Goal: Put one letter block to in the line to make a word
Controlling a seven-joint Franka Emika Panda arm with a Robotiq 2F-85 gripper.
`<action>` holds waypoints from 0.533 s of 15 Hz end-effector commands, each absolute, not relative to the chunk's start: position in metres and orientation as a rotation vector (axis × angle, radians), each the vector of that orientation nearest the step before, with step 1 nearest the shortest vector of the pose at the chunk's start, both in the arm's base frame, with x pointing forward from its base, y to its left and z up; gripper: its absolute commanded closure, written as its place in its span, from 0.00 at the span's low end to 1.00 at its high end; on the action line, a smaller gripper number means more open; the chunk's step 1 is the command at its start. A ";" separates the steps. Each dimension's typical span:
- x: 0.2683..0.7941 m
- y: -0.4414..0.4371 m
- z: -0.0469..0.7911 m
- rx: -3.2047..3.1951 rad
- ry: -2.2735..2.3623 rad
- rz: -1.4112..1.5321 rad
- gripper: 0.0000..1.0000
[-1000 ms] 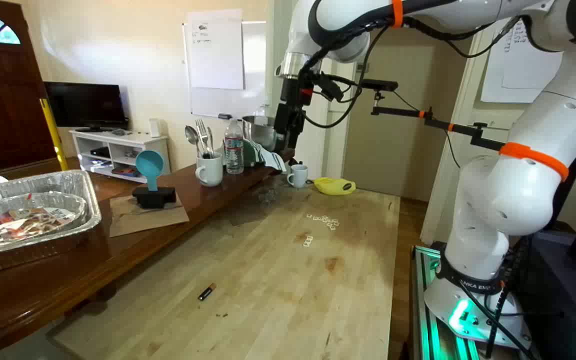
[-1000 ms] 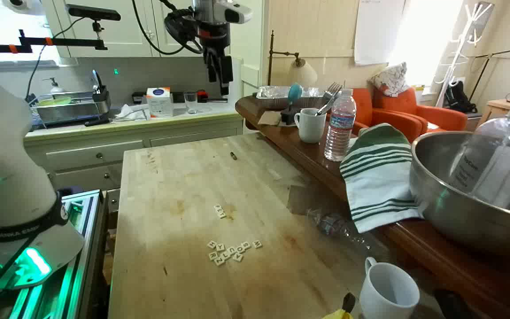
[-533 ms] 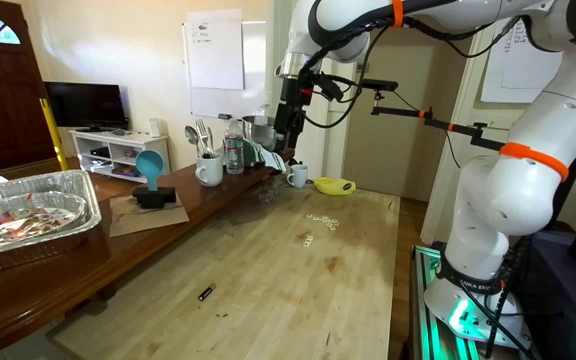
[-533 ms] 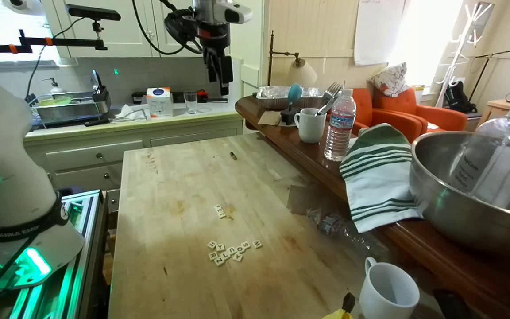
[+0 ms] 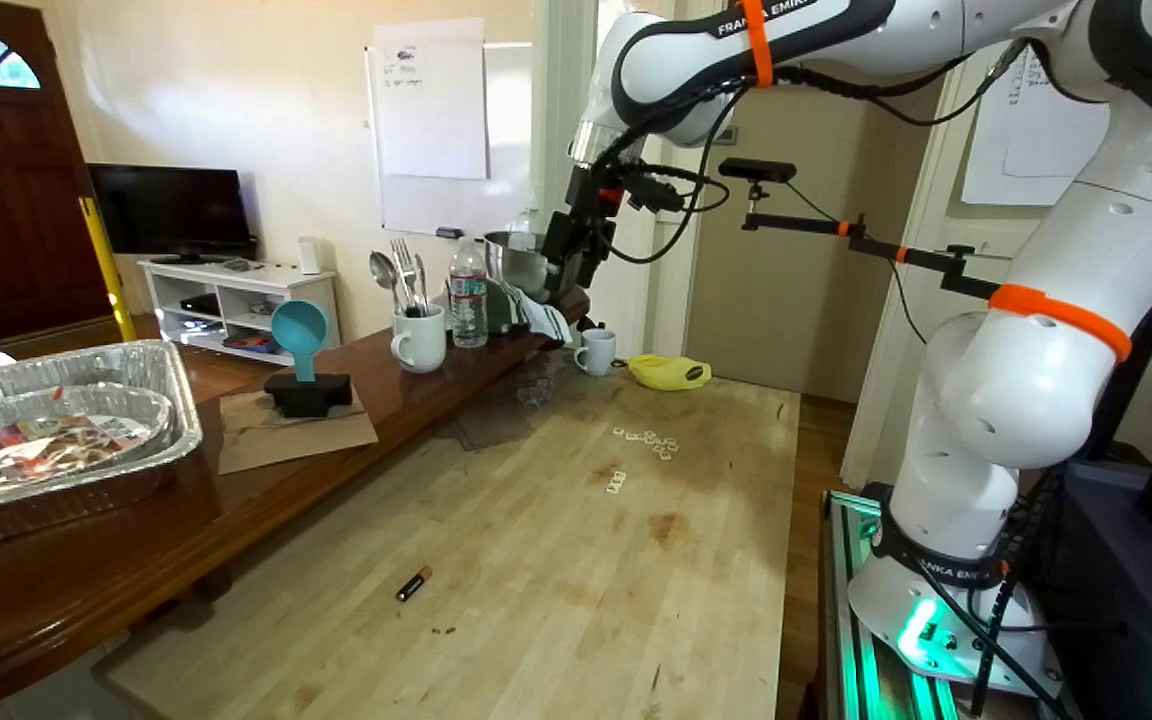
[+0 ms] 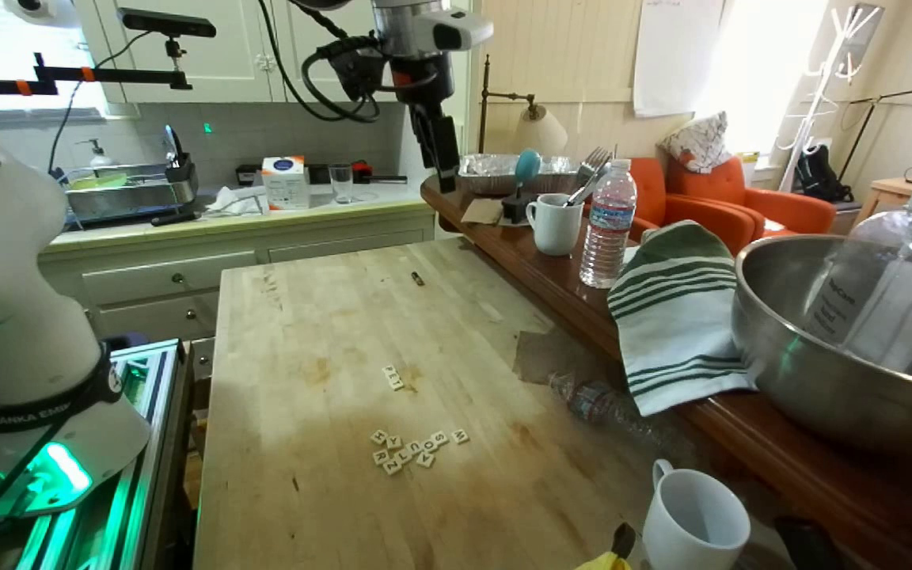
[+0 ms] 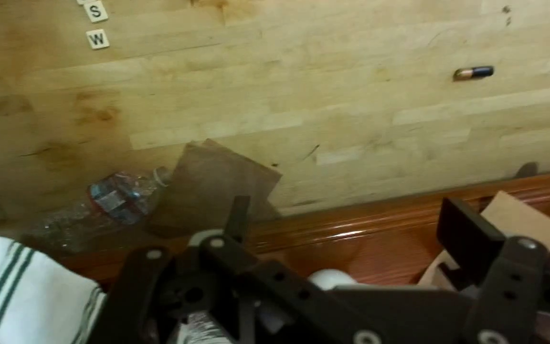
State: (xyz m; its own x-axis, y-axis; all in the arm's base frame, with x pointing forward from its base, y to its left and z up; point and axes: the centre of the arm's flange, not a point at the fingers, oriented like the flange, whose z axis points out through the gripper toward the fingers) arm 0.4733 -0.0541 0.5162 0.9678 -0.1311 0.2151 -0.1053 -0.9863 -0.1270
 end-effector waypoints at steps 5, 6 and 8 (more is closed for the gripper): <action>0.462 -0.126 0.451 -3.051 0.245 -0.269 0.00; 0.459 -0.130 0.444 -3.054 0.231 -0.234 0.00; 0.454 -0.139 0.429 -3.058 0.194 -0.197 0.00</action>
